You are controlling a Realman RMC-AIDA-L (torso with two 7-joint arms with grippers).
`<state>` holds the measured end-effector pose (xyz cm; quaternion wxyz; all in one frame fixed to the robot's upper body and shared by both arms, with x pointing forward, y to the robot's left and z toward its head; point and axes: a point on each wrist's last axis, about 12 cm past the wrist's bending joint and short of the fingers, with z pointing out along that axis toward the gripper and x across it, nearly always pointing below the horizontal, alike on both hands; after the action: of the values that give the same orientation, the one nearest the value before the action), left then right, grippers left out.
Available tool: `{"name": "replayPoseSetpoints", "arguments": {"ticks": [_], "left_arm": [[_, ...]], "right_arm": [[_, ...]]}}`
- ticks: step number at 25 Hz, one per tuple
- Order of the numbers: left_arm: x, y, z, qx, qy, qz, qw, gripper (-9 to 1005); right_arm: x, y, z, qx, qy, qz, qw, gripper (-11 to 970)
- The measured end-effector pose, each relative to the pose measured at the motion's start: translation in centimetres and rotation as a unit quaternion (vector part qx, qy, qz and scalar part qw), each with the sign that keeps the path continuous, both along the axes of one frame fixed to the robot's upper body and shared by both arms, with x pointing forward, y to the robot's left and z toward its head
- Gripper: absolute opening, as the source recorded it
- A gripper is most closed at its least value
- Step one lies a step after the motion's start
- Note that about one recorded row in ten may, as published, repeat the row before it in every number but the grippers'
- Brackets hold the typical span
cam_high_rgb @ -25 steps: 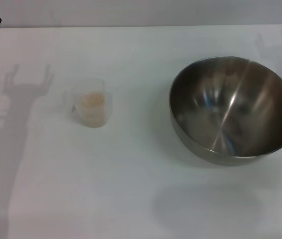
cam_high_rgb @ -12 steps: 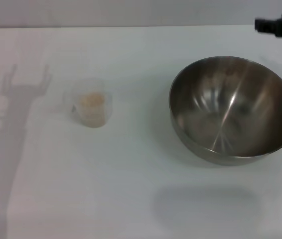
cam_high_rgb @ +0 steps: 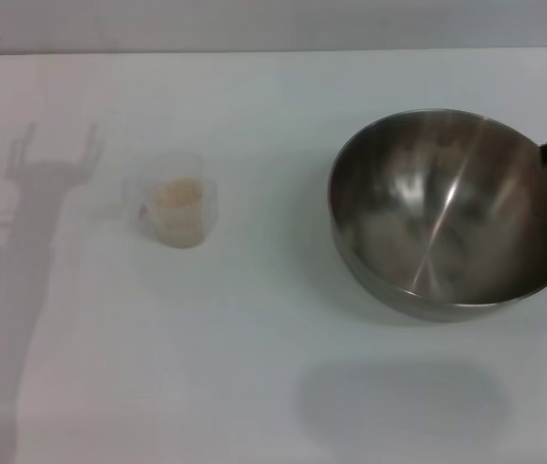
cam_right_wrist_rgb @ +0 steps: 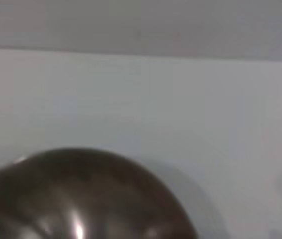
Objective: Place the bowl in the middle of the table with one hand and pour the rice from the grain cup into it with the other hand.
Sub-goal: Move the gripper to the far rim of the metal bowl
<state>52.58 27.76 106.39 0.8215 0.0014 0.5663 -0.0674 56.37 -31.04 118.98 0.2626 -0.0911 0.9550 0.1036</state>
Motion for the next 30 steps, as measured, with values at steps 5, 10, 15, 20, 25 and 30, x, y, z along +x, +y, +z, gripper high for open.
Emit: {"name": "replayPoseSetpoints", "arguments": {"ticks": [5,10,15,20,25,30], "left_arm": [[0.1,0.0,0.1,0.001,-0.001,0.0,1.0,818],[0.2,0.0,0.1,0.002,-0.003,0.0,1.0,817],[0.2,0.2,0.2,0.001,-0.004,0.005,1.0,816],[0.2,0.2,0.2,0.001,-0.004,0.006,1.0,816],[0.3,0.4,0.2,-0.001,-0.005,0.01,1.0,815],[0.2,0.5,0.2,-0.001,-0.004,0.011,1.0,814]], "right_arm": [[-0.2,0.3,-1.0,0.005,0.019,0.012,1.0,656],[-0.3,0.4,-2.0,0.01,0.038,0.015,0.999,654],[0.1,0.7,-3.1,0.015,0.057,0.021,0.998,593],[0.2,1.1,-3.4,0.009,0.061,0.034,0.998,446],[0.3,1.3,-3.6,0.009,0.066,0.039,0.997,258],[0.5,1.3,-3.6,0.008,0.058,0.037,0.998,102]]}}
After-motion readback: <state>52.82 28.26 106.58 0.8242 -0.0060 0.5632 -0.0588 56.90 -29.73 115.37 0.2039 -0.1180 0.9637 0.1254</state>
